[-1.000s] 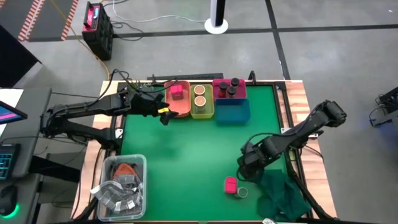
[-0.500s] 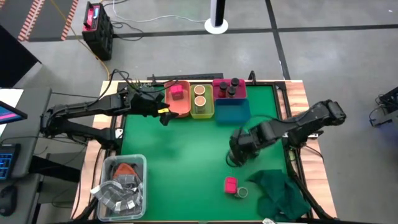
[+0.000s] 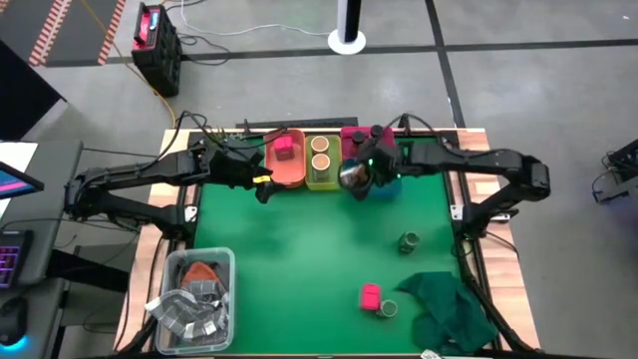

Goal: Sort spices by type
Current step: Put the brown seasoning bottle into the yellow bin

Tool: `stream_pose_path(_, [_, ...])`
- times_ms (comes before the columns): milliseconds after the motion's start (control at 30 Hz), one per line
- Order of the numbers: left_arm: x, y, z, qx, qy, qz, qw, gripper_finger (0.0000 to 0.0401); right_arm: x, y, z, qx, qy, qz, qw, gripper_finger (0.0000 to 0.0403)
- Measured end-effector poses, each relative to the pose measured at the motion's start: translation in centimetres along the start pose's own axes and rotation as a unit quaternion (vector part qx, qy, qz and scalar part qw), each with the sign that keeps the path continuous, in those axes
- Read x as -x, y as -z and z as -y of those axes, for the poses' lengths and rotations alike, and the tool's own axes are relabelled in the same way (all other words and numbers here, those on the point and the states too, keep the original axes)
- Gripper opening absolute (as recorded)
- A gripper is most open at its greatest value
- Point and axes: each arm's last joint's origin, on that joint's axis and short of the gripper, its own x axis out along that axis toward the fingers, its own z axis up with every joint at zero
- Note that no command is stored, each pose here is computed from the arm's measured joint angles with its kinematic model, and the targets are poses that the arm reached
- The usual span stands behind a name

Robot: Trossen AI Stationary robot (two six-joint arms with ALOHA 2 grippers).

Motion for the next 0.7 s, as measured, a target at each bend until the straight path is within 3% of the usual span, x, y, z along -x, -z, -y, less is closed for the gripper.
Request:
stream_pose_path(167, [0.0, -0.2, 0.1, -0.01, 0.005, 0.008, 1.0, 0.0357, -0.2, -1.5, 2.0, 0.005, 0.015, 0.024, 1.0, 0.0301])
stream_pose_path(333, [0.0, -0.5, 0.3, -0.043, 0.011, 0.029, 0.999, 0.0357, -1.7, -2.9, 2.2, 0.034, 0.007, 0.064, 0.997, 0.0306])
stream_pose_path(500, [0.1, -1.1, 0.8, -0.065, 0.027, 0.063, 0.996, 0.0357, -5.4, -3.8, 2.2, 0.05, 0.015, 0.049, 0.997, 0.0309])
stream_pose_path(700, [0.1, -0.8, 1.0, -0.065, 0.033, 0.051, 0.996, 0.0357, -7.5, -5.3, 2.0, 0.07, 0.03, 0.027, 0.997, 0.0311])
